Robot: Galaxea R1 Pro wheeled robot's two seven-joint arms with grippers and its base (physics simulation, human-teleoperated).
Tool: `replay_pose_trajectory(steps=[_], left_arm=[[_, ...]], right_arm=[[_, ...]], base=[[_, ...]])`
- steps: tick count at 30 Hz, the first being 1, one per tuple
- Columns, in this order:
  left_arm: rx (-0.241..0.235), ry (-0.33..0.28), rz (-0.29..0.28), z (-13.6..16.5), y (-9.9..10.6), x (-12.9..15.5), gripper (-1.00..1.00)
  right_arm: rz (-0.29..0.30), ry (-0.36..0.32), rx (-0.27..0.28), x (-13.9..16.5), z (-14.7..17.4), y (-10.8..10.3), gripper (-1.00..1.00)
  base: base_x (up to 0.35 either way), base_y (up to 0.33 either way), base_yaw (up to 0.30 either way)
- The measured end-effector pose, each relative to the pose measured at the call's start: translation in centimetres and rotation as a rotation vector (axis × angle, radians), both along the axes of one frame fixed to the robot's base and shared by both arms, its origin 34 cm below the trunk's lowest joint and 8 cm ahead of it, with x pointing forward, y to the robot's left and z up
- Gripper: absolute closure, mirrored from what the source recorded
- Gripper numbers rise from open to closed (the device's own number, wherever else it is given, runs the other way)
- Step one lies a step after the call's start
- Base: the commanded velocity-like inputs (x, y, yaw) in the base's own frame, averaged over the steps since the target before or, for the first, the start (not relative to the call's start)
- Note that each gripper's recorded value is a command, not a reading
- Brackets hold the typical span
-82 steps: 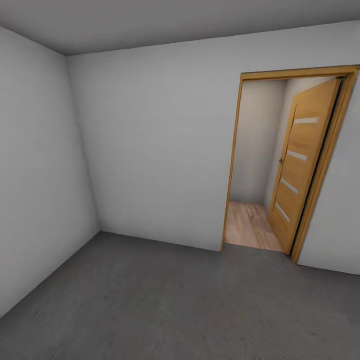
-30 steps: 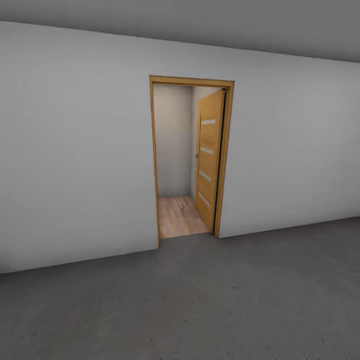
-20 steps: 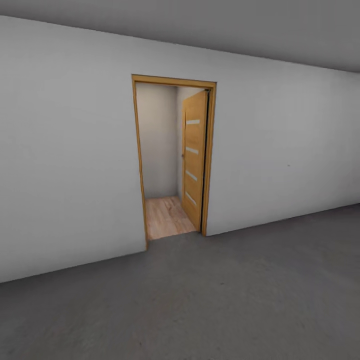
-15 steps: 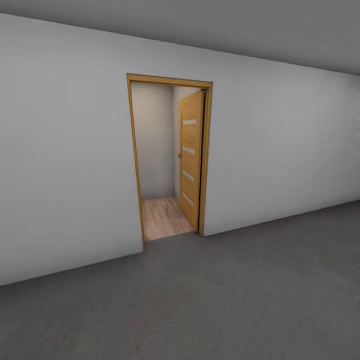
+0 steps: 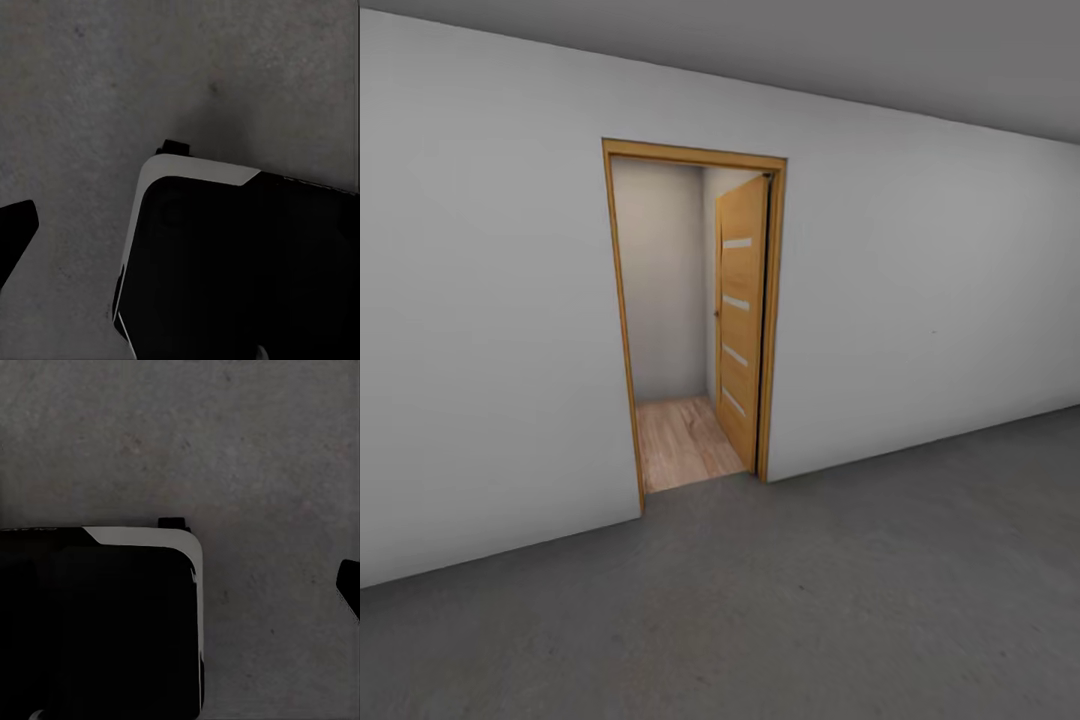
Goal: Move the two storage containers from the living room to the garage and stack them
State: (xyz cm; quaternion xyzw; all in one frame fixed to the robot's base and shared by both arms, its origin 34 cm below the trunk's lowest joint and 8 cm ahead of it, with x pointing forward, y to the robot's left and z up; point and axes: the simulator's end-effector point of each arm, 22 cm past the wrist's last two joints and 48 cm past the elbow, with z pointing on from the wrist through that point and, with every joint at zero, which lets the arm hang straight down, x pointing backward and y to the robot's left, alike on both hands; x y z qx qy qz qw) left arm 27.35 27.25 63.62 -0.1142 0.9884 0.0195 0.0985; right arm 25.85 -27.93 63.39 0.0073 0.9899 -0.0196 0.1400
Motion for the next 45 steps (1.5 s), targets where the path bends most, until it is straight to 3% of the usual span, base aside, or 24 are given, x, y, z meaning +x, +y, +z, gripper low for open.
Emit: replay_pose_trajectory(steps=[45], left_arm=[[0.003,-0.001,-0.001,0.02,0.17,0.05,-1.00]], right_arm=[[-0.007,0.002,0.002,-0.05,-0.01,0.02,-1.00]], base=[[0.322,0.000,0.000]])
